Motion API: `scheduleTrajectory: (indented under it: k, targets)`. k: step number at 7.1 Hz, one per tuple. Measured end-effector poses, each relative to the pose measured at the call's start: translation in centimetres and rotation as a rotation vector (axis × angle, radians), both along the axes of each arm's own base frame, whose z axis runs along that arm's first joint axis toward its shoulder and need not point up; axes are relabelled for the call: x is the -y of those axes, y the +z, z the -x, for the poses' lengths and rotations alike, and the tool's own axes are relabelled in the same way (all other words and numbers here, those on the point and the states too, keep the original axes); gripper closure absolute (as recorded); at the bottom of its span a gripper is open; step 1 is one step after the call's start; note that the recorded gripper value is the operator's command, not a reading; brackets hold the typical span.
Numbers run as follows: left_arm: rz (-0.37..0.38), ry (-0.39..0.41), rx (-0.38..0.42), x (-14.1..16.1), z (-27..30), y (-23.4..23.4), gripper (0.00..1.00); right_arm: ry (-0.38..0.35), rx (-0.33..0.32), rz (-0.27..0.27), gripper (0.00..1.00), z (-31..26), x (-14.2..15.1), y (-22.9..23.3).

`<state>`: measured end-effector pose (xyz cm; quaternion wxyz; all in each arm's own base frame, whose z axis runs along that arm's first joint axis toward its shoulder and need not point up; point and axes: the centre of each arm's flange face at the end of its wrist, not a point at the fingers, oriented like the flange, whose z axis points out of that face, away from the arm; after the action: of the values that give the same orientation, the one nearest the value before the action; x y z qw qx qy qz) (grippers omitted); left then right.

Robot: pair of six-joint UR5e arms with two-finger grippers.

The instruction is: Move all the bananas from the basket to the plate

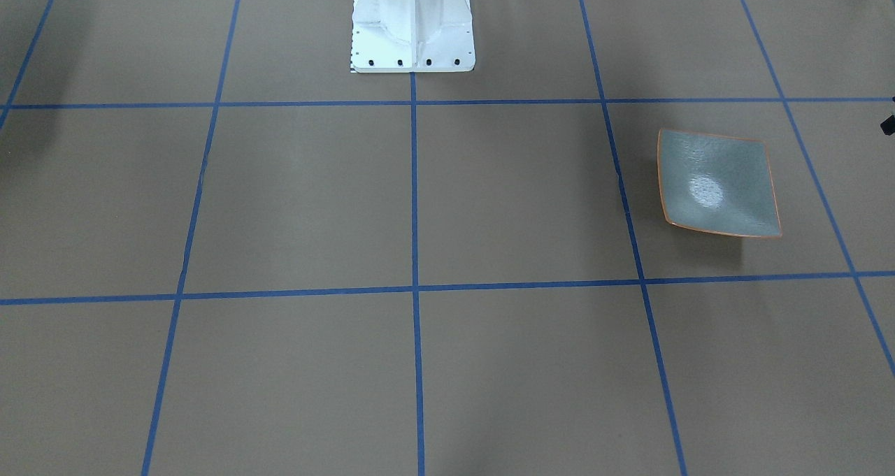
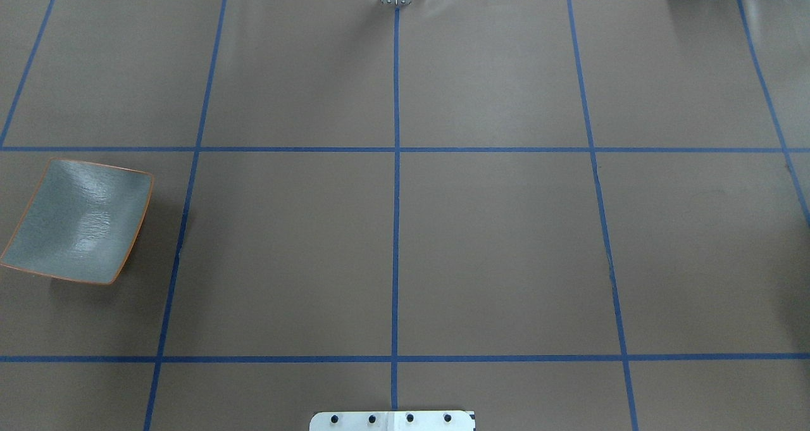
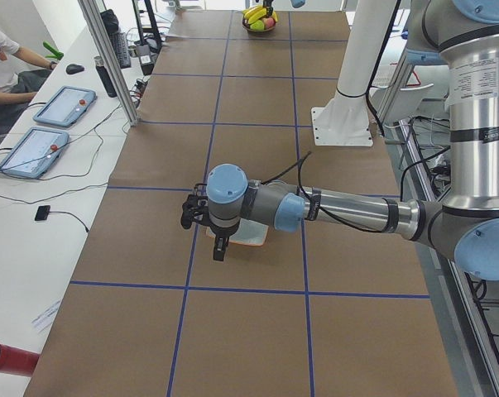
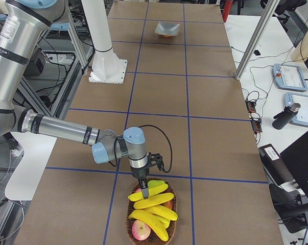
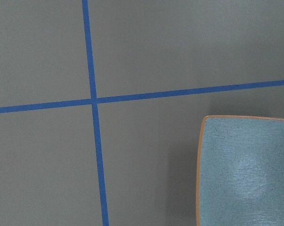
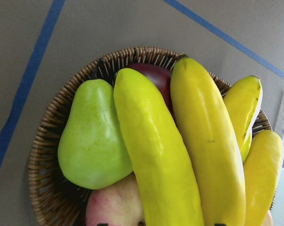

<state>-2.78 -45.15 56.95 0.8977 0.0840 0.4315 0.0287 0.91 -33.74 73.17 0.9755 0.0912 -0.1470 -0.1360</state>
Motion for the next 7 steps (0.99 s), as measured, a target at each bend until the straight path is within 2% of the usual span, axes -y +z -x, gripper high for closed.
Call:
scheduleTrajectory:
  k: [1,2,4,7]
  targets:
    - [-0.001,0.000,0.000,0.00,0.00,-0.05,0.00,-0.006,-0.006,-0.003,0.47,-0.02,-0.01,0.04]
    - [-0.001,-0.001,0.000,0.00,0.00,-0.10,0.00,-0.012,-0.011,-0.006,0.58,-0.03,-0.01,0.06]
    - [-0.004,-0.001,-0.002,-0.01,0.00,-0.29,0.00,-0.024,-0.016,-0.011,1.00,-0.04,0.00,0.07]
    - [-0.009,0.002,-0.016,-0.08,-0.05,-0.69,0.00,-0.031,-0.014,-0.022,1.00,0.05,0.22,-0.31]
